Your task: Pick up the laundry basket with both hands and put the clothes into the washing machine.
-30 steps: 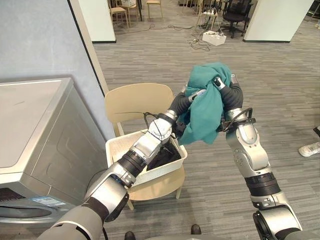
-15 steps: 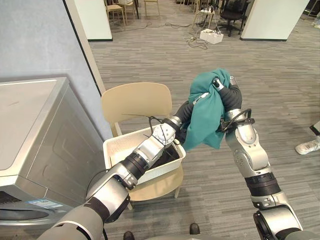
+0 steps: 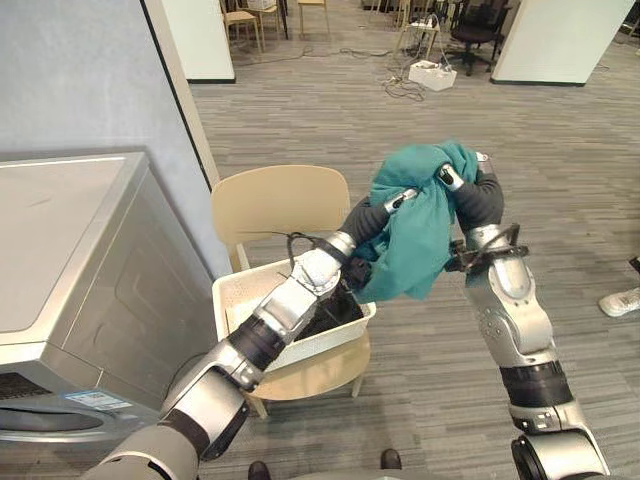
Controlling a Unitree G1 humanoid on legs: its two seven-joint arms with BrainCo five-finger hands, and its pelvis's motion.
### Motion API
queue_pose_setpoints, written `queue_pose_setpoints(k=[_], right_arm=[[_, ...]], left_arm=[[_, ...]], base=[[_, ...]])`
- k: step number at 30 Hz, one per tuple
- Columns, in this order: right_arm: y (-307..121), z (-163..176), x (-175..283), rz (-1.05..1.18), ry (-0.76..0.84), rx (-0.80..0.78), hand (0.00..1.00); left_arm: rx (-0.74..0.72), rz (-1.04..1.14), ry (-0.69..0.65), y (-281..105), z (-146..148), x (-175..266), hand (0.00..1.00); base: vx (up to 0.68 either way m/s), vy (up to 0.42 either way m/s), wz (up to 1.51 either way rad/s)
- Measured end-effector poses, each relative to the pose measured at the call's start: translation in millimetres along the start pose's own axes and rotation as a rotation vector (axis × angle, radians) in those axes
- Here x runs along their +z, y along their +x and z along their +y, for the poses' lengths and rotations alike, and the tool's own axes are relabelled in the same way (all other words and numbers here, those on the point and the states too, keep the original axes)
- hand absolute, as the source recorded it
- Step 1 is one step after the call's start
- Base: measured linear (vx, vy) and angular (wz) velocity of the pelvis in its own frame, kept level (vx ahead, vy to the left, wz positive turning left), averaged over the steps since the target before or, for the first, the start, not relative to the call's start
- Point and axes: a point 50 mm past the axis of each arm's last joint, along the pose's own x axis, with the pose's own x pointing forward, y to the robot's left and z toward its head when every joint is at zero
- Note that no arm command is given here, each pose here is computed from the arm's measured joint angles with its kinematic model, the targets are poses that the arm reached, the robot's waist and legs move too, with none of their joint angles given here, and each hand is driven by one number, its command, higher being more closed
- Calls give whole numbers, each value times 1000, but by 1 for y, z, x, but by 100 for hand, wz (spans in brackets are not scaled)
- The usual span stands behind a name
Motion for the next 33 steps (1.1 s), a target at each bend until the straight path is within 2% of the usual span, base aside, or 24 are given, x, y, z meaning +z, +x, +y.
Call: queue_pose_setpoints(k=[3,6,8,11,16,20,24,26,27,29,30,33], right_arm=[[-10,-15,-1,7,9,-65,0],[-34,-51,1,16,-3,-216,0],[-51,-74,6,14,-40,-318,0],[-71,-89,5,40,-68,-390,0],[-100,-99,-2,100,-83,-467,0],[-140,-113,0,110,-97,-622,0],[-190,-121,-10,186,-86,-827,0],[-240,-123,-24,279,-54,-1020,0],[-252,-122,-27,304,-45,-1068,0],[-295,-114,-44,417,-4,-1229,0],[-304,-112,-46,442,4,-1263,0],[-327,-98,-58,522,81,-1316,0]], left_arm=[[92,10,32,11,24,4,100],[291,-6,70,-2,79,13,100],[448,-15,144,-22,129,24,100],[596,-96,226,-46,173,56,100],[796,-357,344,-106,210,122,100],[1002,-469,453,-179,222,144,100],[1241,-427,564,-255,227,145,100],[1470,-357,595,-316,219,132,100],[1533,-331,590,-331,215,126,100],[1746,-171,513,-379,188,89,100],[1786,-117,487,-389,178,79,100],[1908,171,263,-421,119,23,100]], base=[[0,0,5],[0,0,-4],[0,0,-13],[-4,-2,-13],[0,0,0],[2,-2,1],[6,-9,15],[21,-8,30],[6,-3,31],[-3,-1,28],[0,2,18],[-10,7,32]])
